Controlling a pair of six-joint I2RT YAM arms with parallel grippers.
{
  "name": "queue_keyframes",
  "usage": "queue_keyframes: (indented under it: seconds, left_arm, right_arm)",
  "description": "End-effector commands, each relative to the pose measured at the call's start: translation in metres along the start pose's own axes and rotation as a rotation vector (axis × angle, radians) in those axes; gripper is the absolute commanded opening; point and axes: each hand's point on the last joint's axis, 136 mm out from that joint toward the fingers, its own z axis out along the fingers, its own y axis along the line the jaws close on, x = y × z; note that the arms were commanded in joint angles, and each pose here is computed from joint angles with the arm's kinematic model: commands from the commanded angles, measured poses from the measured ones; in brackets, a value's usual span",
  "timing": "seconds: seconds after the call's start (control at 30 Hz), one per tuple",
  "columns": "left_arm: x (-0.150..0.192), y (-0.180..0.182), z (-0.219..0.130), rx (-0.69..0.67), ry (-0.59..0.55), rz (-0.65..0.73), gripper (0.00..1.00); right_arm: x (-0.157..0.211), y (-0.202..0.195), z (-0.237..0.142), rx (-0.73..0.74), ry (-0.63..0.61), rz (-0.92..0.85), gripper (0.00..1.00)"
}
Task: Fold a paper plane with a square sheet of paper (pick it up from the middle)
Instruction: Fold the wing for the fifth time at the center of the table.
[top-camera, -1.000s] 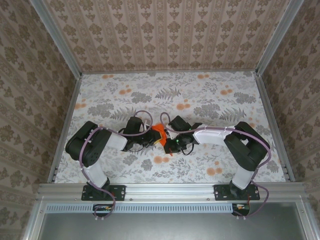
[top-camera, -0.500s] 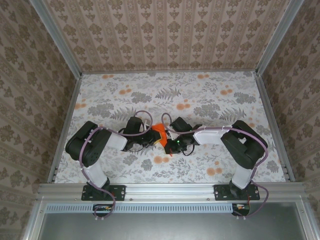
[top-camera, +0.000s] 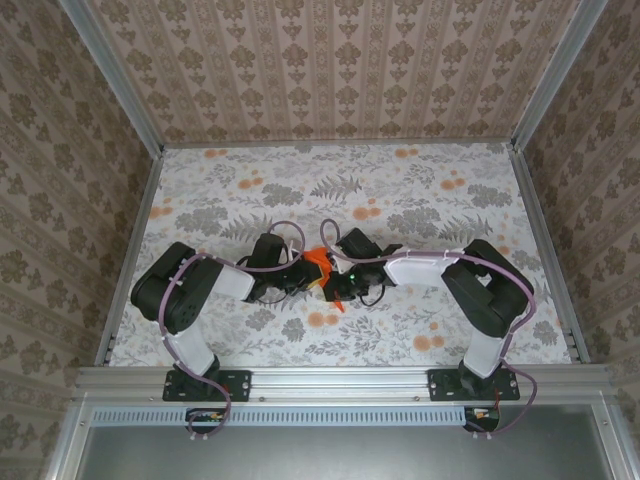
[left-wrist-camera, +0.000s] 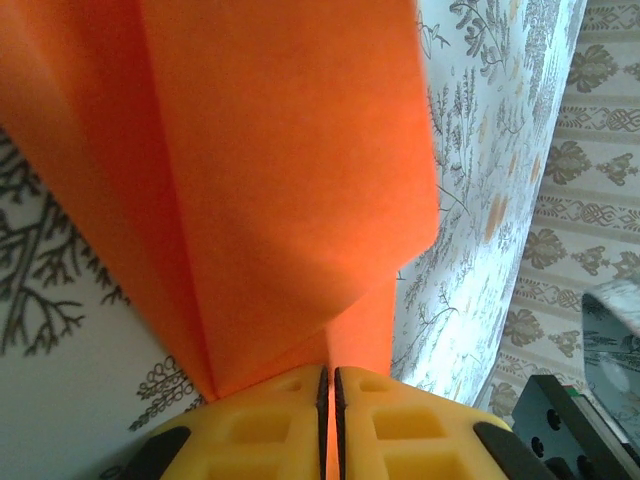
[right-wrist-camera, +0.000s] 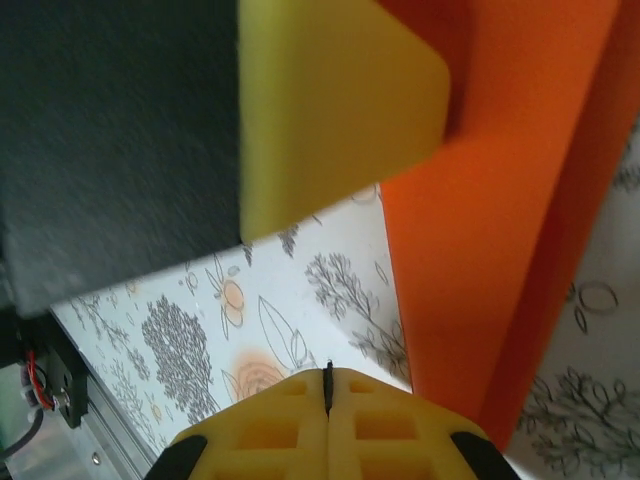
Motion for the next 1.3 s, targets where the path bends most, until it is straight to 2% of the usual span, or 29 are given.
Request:
queue_keyframes:
  seconds: [0.0, 0.33, 0.6, 0.83, 1.03, 1.13, 1.27]
  left_arm:
    - [0.014, 0.045, 0.000, -0.148, 0.036, -0.094, 0.13]
    - [0.018, 0.059, -0.005, -0.261, 0.056, -0.080, 0.10]
    - [0.019, 0.063, -0.008, -0.325, 0.061, -0.053, 0.09]
    - [0.019, 0.064, -0.006, -0.346, 0.072, -0.041, 0.09]
    - [0.021, 0.072, -0.008, -0.392, 0.074, -0.043, 0.06]
    - [0.022, 0.079, -0.010, -0.430, 0.073, -0.046, 0.01]
    - [0.025, 0.096, -0.018, -0.513, 0.068, -0.057, 0.00]
  right_arm:
    - [-0.009, -0.004, 0.005, 0.019, -0.012, 0.014, 0.05]
    - [-0.001, -0.016, 0.011, -0.010, 0.000, 0.062, 0.04]
    - [-0.017, 0.004, -0.003, -0.090, -0.052, 0.043, 0.04]
    - [-0.016, -0.007, 0.009, -0.058, -0.029, 0.065, 0.04]
    - [-0.004, -0.022, 0.015, -0.017, 0.002, 0.080, 0.04]
    - [0.010, -0.030, 0.018, -0.005, 0.038, 0.090, 0.04]
    - [0.031, -0.038, 0.017, -0.006, 0.083, 0.091, 0.03]
